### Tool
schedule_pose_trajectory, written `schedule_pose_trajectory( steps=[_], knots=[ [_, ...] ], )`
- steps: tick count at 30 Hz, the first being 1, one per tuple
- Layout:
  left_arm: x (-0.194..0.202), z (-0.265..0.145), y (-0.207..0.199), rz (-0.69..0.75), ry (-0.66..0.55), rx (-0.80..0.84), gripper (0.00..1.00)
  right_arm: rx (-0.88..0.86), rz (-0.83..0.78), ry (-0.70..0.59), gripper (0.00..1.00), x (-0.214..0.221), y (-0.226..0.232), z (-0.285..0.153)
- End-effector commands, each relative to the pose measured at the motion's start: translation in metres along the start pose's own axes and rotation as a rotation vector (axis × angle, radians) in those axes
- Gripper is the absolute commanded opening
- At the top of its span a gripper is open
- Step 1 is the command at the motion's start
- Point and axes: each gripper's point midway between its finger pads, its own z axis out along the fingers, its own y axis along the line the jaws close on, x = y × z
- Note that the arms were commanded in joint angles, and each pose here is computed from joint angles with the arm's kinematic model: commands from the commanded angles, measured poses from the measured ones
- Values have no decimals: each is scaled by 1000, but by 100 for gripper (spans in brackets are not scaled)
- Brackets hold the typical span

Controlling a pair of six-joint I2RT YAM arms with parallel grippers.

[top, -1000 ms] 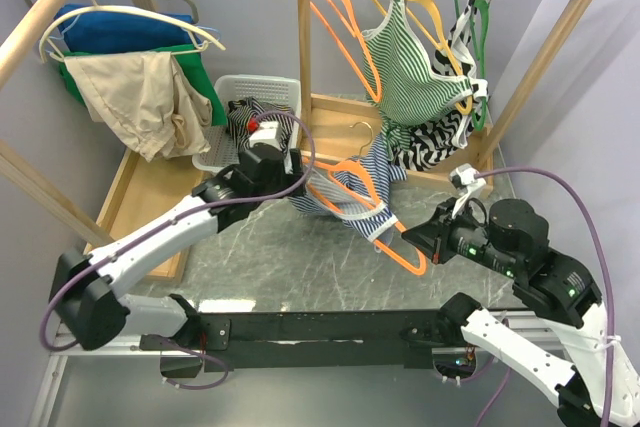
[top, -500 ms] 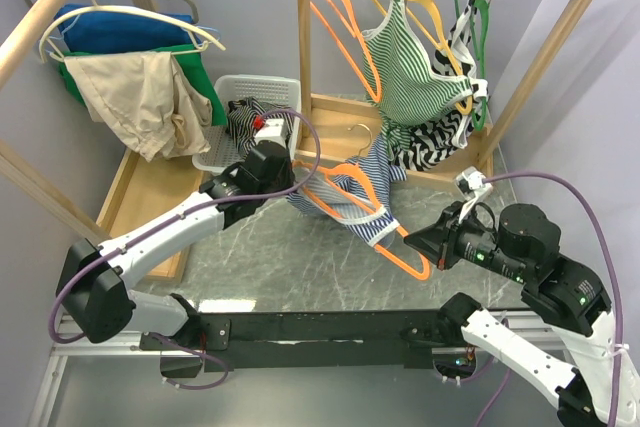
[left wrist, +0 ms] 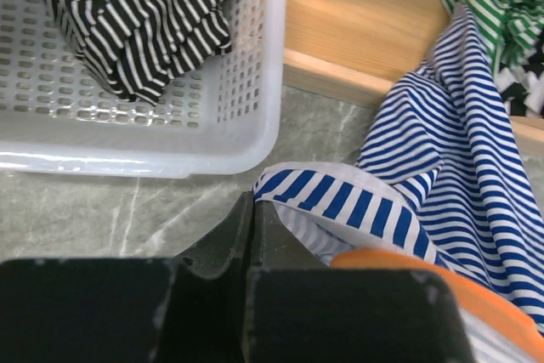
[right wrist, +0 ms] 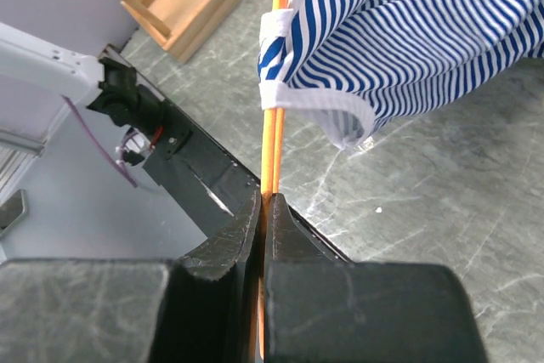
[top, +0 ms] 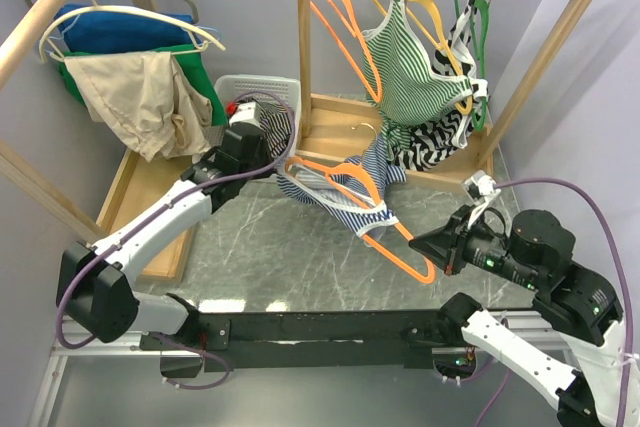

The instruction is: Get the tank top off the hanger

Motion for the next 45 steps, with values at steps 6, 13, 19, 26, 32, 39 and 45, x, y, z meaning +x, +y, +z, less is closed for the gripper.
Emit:
schedule_pose_trajectory(
  steps=[6, 13, 19, 26, 32, 39, 45],
  knots=[
    [17, 6, -21, -4, 105, 147, 1, -143, -64, -176, 0, -33, 32, -28],
    [56, -13, -45, 49, 167, 222, 1, -118, -55, -170, 0, -36, 24, -7],
    [83, -56, -82, 122, 200, 321, 1, -92, -44, -118, 0, -28, 14, 18],
    [99, -115, -80, 70, 165, 334, 56, -86, -27, -50, 0, -14, 6, 46],
    [48, -149, -64, -10, -14, 324, 84, -93, -15, -1, 0, -5, 3, 60],
    [-16, -161, -126, 84, -152, 457, 89, -136, -9, 21, 0, -1, 10, 61],
    [-33, -146, -163, 121, -203, 503, 89, -142, -10, 33, 0, 1, 11, 60]
  ],
)
